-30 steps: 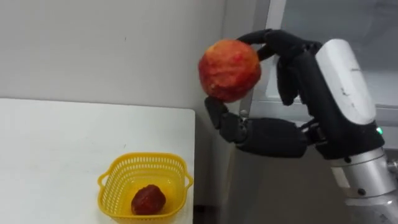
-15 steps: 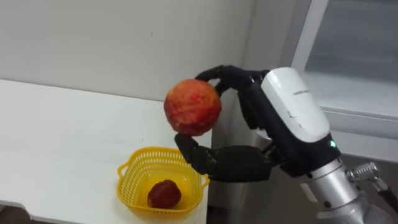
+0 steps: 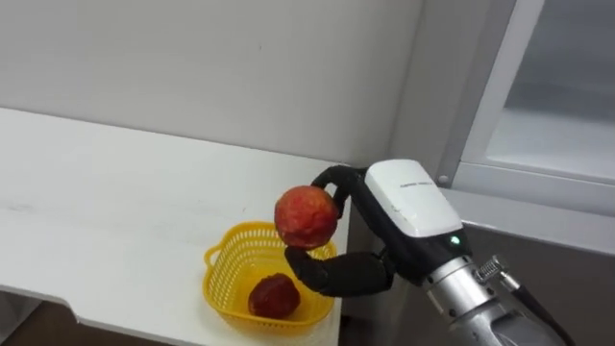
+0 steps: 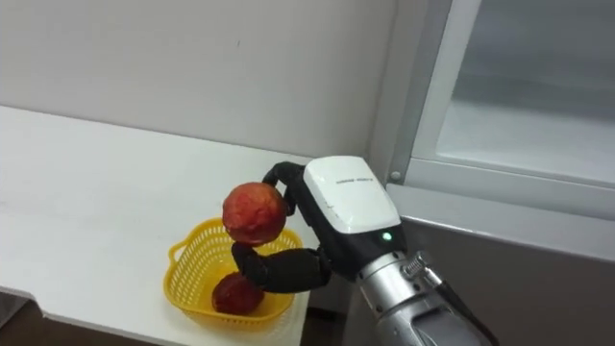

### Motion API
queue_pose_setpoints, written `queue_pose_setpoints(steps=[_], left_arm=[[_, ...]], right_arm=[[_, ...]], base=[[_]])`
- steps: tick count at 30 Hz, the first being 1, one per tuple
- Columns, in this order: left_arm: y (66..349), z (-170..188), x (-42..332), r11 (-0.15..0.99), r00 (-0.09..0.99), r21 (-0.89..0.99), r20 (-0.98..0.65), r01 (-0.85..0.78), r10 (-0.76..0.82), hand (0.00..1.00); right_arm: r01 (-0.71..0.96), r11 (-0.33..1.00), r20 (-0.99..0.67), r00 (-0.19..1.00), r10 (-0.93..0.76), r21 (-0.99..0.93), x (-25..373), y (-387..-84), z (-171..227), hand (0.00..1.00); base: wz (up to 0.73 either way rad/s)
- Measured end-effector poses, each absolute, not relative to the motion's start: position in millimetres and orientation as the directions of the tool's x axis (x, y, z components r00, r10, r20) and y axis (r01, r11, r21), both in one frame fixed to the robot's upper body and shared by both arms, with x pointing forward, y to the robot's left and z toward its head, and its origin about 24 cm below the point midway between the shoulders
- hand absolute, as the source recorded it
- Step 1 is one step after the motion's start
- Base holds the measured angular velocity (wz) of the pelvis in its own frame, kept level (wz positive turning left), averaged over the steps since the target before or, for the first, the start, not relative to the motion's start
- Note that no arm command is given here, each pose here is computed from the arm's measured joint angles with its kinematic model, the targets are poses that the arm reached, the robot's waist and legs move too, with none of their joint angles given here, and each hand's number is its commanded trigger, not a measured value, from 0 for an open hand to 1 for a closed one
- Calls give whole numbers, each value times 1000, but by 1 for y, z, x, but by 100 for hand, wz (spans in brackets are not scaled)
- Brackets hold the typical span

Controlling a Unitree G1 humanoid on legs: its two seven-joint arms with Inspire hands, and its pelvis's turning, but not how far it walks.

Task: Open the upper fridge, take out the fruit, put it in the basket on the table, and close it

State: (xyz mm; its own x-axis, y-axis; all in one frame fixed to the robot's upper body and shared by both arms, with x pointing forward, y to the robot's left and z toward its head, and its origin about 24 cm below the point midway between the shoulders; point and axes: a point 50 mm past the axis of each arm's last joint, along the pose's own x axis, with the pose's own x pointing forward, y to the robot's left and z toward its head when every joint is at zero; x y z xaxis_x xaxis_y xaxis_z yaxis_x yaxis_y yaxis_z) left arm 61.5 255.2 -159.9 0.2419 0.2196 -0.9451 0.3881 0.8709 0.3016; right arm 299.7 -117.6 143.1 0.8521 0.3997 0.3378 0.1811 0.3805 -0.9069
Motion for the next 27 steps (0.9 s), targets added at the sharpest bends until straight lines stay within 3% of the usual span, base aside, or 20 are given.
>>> queue_pose_setpoints(steps=[27], left_arm=[[254,-159,67,868,220,291,-951,403,217,0]], right_arm=[[40,314,134,950,282,-949,325,-135,100,100]], base=[[5]])
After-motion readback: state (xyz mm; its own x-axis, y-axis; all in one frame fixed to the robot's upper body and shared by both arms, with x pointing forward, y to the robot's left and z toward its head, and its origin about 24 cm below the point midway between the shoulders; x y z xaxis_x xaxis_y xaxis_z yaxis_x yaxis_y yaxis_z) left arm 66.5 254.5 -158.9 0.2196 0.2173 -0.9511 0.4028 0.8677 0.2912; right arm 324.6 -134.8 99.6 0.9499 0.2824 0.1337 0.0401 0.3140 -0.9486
